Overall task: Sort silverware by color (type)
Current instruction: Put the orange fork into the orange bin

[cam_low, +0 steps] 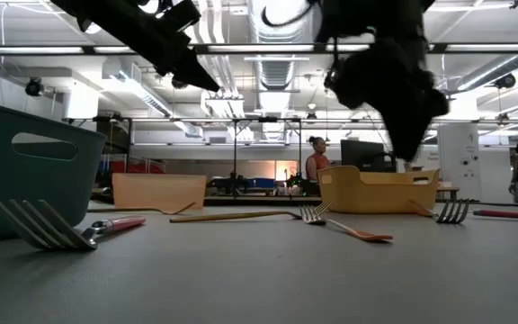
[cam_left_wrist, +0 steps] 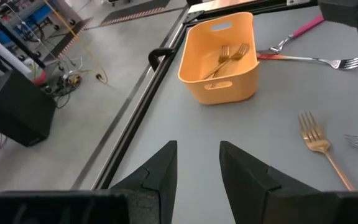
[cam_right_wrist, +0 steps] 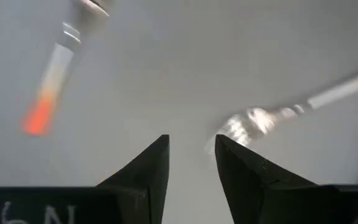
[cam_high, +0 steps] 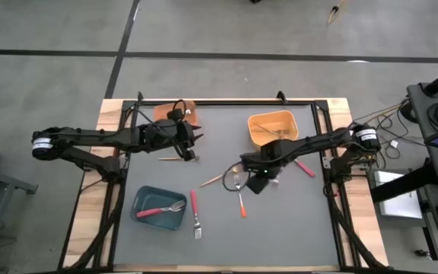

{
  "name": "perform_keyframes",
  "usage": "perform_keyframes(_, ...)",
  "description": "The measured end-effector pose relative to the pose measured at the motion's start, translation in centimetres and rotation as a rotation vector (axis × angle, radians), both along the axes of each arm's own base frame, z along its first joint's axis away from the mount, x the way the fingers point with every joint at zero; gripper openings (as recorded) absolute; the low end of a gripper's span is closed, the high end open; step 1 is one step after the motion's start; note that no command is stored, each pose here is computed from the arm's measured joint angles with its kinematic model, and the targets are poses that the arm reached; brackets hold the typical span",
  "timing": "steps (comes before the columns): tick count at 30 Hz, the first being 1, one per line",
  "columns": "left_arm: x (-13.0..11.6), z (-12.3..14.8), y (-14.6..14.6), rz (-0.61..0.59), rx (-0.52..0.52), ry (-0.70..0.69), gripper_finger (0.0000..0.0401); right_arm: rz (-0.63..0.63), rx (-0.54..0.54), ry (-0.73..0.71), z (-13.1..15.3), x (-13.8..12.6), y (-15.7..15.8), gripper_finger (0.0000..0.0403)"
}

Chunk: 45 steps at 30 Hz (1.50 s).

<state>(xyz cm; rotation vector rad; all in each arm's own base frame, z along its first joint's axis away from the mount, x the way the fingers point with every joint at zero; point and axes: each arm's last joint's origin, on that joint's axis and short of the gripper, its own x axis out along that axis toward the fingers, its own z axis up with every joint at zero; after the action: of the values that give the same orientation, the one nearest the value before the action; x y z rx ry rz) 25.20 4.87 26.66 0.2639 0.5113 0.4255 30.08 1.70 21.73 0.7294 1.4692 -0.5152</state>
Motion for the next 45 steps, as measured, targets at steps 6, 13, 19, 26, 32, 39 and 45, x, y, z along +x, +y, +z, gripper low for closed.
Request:
perform_keyframes(6, 0.0, 0.0, 0.0, 0.000, 0.000, 0.003, 0.0102, 0.329, -0.010, 0.174, -1.4, -2.5, 0.6, 0.0103)
perform_keyframes(13, -0.1, -0.2, 0.0, 0.000, -0.004, 0.023, 0.0102, 1.019, 0.058, 0.240, -3.8, -4.8, 0.3, 0.0074)
perform_keyframes(19, -0.1, -0.2, 0.0, 0.000, -0.004, 0.023, 0.0102, 1.167, -0.109, 0.272, -5.3, -5.0, -0.2, 0.0073)
perform_keyframes(26, -0.1, -0.2, 0.0, -0.007, 0.009, 0.026, 0.0102, 1.230, -0.158, 0.241, -5.4, -4.5, -0.3, 0.0119)
perform_keyframes(32, 0.0, -0.1, 0.0, -0.009, 0.016, 0.018, 0.0102, 1.326, -0.198, 0.184, -5.7, -3.9, -0.3, 0.0166)
perform_keyframes(39, 0.0, -0.1, 0.0, -0.010, 0.017, 0.016, 0.0102, 1.445, -0.208, 0.161, -7.0, -4.3, -0.8, 0.0167)
perform_keyframes(45, 0.0, -0.1, 0.0, -0.010, 0.017, 0.016, 0.0102, 1.432, -0.247, 0.109, -7.6, -4.0, -1.2, 0.0146)
